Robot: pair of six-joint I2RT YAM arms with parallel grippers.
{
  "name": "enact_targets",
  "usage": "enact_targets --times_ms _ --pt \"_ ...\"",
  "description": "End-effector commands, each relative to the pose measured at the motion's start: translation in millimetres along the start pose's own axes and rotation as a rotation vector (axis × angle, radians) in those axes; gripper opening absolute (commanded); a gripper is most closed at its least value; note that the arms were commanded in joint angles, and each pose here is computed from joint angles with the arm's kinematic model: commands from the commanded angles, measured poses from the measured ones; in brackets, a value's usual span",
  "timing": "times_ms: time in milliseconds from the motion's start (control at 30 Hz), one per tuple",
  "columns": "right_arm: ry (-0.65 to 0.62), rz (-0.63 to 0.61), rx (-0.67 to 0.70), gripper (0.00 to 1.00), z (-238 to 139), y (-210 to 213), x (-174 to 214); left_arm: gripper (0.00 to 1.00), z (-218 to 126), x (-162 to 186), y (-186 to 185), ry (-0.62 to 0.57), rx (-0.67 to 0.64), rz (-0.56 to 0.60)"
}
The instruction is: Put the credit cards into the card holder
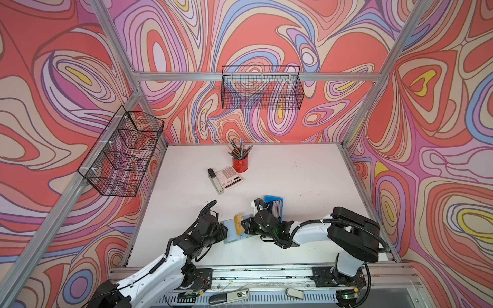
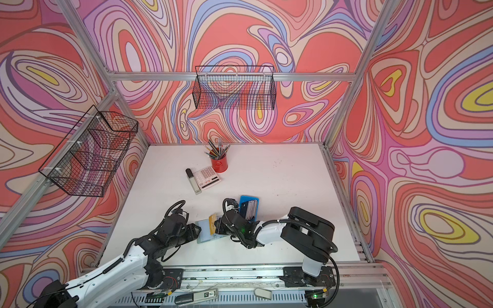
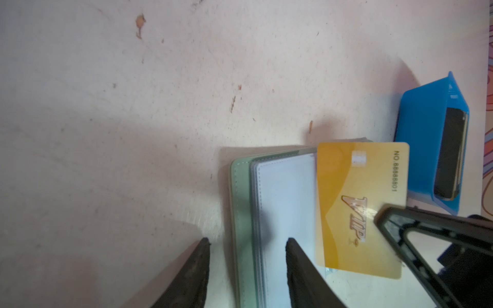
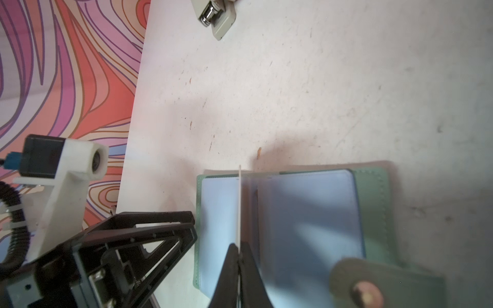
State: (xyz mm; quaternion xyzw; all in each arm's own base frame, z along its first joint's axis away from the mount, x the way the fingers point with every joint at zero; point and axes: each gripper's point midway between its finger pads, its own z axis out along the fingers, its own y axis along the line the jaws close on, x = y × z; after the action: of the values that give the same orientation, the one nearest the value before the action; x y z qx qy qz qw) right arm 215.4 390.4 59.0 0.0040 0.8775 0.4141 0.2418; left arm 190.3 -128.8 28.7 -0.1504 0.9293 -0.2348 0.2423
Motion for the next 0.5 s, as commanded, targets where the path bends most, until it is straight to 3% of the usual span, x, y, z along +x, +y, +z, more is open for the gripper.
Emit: enact_targets --times_ms 0,467 --pt "0.016 0.040 -0.013 0.00 1.0 -5.7 5.9 0.49 -1.2 -6.0 -8.5 -0.013 0.027 0.004" --pt "0.058 0.085 -0.019 0.00 3.4 -21.2 22.6 0.48 2.6 -4.1 -9.3 -0.002 0.034 0.001"
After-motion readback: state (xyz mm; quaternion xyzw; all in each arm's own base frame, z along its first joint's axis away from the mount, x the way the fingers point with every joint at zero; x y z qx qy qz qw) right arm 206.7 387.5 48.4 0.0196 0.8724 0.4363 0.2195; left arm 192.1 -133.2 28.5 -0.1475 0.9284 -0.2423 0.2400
